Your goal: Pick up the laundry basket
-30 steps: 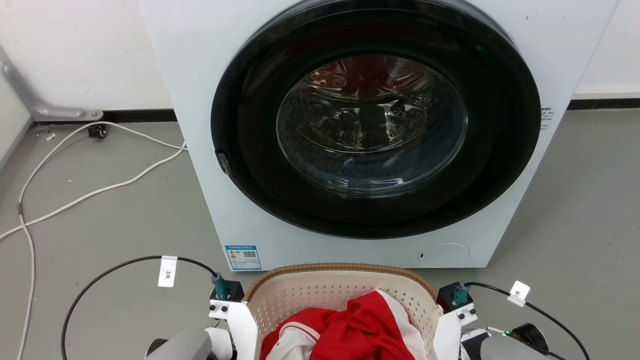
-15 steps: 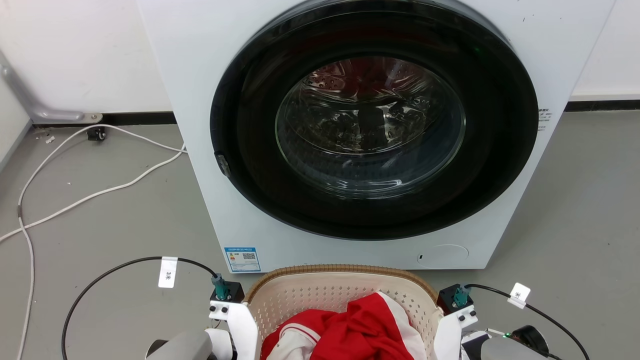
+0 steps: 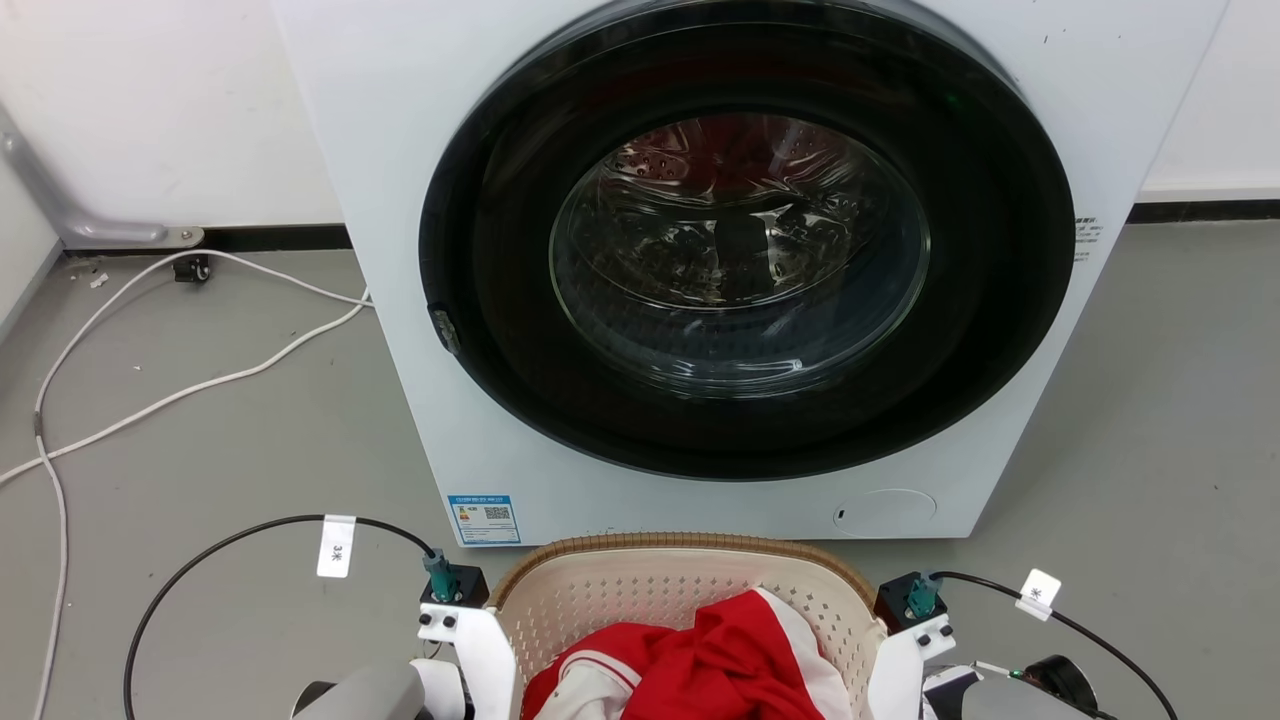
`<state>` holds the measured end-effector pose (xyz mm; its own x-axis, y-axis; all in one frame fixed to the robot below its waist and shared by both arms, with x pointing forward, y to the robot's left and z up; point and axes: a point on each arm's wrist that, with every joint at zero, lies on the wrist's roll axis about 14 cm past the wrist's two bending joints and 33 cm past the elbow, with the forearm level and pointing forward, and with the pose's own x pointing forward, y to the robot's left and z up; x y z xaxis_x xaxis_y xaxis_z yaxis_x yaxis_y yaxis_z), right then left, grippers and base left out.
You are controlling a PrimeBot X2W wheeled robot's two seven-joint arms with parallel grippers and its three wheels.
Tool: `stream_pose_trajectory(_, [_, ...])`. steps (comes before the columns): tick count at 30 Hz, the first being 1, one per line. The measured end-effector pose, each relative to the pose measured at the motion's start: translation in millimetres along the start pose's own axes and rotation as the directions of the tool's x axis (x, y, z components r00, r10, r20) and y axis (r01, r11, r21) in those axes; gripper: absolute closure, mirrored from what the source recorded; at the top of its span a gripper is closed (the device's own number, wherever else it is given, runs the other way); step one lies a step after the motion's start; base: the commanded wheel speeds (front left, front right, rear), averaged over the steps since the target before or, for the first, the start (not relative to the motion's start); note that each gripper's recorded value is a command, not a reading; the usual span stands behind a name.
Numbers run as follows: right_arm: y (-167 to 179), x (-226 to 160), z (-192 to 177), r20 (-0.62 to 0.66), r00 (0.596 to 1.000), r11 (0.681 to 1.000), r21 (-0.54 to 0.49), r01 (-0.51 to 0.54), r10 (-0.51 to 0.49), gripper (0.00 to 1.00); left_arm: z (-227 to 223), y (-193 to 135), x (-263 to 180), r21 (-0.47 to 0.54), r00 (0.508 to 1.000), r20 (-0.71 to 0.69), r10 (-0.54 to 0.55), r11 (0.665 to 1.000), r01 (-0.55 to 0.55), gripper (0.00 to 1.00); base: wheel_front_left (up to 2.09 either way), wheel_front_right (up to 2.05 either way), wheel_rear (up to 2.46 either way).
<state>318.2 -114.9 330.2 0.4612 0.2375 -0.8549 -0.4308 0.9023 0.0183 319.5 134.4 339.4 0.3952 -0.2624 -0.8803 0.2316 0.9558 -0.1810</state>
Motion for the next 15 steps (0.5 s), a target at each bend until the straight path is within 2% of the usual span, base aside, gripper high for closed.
stream_pose_trajectory(15, [0.1,0.2,-2.9,-0.008,1.0,1.0,0.003,-0.002,0.002,1.0,-1.1,0.2,0.1,-0.002,1.0,-0.003,0.0,1.0,0.0,1.0,0.0,0.0,0.0])
